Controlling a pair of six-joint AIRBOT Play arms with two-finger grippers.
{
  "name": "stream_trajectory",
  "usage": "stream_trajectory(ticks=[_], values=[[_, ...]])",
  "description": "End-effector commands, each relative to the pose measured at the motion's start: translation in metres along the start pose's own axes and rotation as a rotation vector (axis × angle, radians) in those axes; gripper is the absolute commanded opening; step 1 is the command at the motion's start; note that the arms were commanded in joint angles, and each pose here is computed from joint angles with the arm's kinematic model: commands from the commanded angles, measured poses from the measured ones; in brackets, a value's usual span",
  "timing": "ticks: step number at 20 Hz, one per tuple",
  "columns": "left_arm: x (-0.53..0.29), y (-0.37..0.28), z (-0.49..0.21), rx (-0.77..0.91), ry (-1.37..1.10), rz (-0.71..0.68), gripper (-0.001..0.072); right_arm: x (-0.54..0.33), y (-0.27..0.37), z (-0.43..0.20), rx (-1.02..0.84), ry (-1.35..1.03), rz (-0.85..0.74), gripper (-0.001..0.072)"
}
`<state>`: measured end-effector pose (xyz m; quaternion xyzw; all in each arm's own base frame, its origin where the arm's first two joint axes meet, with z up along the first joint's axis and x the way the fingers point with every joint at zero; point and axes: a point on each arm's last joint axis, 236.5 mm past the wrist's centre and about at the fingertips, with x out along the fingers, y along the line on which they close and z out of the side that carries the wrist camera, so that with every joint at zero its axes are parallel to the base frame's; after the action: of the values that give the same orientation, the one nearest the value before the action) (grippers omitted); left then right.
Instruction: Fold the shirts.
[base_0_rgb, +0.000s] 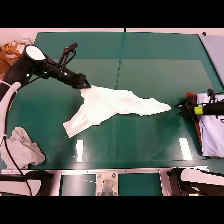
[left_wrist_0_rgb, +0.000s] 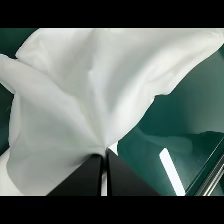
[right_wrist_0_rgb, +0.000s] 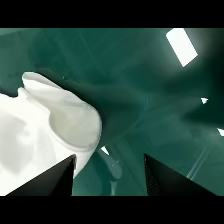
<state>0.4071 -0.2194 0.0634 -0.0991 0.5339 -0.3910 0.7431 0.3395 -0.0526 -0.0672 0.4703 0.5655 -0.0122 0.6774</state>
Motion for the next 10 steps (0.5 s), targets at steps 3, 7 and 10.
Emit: stream_trajectory(ticks=[3,7,10], values=[[-0.002,0.004,0.001,0.008,-0.001,0.012,0.0023,0.053,0.061,-0.004,-0.062,0.001,0.141,0.0488],[-0.005,0.002,0.004,0.015,-0.018,0.019,0.0022,0.057,0.101,-0.012,-0.161,0.043,0.185,0.0014],[-0.041,-0.022,0.037,0.103,-0.131,0.044,0.0022,0.019,0.148,-0.003,-0.284,0.029,0.253,0.0013]])
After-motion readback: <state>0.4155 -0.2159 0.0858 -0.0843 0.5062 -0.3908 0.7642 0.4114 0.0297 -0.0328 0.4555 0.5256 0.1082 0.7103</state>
